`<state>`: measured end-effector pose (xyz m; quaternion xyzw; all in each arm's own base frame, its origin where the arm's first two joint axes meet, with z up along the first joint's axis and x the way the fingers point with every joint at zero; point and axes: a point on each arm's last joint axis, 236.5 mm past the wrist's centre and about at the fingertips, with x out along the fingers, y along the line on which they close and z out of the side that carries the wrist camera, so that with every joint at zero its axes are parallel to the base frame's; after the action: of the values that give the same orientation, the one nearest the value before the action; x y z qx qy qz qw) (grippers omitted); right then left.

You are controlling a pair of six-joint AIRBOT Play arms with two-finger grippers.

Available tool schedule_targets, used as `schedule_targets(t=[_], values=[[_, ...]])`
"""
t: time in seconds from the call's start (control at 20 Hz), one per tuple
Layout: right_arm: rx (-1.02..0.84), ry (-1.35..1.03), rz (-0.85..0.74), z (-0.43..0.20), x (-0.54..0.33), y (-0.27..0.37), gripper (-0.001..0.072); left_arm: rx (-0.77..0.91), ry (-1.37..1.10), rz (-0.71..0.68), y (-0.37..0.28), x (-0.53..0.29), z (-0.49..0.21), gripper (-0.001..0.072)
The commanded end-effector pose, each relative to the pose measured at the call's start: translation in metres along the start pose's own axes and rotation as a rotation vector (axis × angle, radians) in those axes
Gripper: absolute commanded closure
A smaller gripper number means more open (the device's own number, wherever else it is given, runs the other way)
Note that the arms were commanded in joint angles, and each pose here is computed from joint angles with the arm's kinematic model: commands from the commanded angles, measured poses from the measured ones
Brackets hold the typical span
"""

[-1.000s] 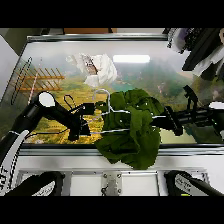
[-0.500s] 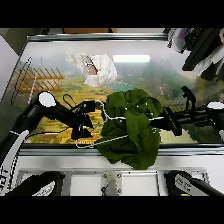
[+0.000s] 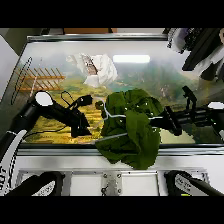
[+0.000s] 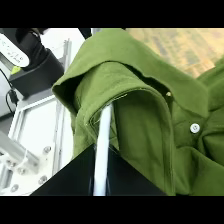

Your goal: Fold the clothes and pants, and hang the long-sleeved shirts on hangers.

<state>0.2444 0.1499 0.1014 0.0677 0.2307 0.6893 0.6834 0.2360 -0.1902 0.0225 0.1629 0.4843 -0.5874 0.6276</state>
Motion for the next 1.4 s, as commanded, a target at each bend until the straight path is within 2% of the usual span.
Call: schedule_targets(t=[0.0, 0.1, 0.4, 0.6, 0.8, 0.85, 0.9, 0.95, 1.0, 1.15, 1.35], values=[[0.001, -0.001, -0.016, 0.001, 0.0, -0.004, 0.0702, -0.092, -0.037, 0.046, 0.009, -0.016, -0.002, 0.0294], [0.0, -0.001, -0.016, 0.001, 0.0, -0.004, 0.0702, -0.097, -0.063, 0.087, 0.011, -0.027, 0.0, 0.0294], [-0.014, -0.046, -0.027, 0.012, -0.001, -0.005, 0.0703, -0.252, -0.187, 0.261, 0.031, -0.074, -0.001, 0.0294], [-0.077, -0.148, -0.075, 0.046, -0.005, -0.007, 0.0704, -0.487, -0.345, 0.442, 0.058, -0.126, -0.009, 0.0294], [-0.124, -0.133, -0.213, 0.058, -0.01, -0.02, 0.0703, -0.812, -0.423, 0.509, 0.06, -0.149, -0.035, 0.0294], [-0.126, -0.135, -0.236, 0.062, -0.011, -0.021, 0.0703, -0.841, -0.406, 0.498, 0.055, -0.141, -0.042, 0.0291], [-0.136, -0.135, -0.256, 0.065, -0.012, -0.021, 0.0703, -0.863, -0.396, 0.467, 0.049, -0.127, -0.045, 0.0253], [-0.148, -0.134, -0.273, 0.067, -0.013, -0.021, 0.0703, -0.911, -0.381, 0.426, 0.041, -0.109, -0.05, 0.0015], [-0.153, -0.136, -0.294, 0.07, -0.014, -0.022, 0.0703, -0.974, -0.369, 0.389, 0.035, -0.09, -0.055, -0.0011], [-0.164, -0.176, -0.35, 0.085, -0.019, -0.025, 0.0703, -1.206, -0.345, 0.298, 0.019, -0.038, -0.072, -0.001], [-0.183, -0.227, -0.368, 0.1, -0.023, -0.023, 0.0704, -1.253, -0.244, 0.217, -0.013, 0.025, -0.075, -0.0009]])
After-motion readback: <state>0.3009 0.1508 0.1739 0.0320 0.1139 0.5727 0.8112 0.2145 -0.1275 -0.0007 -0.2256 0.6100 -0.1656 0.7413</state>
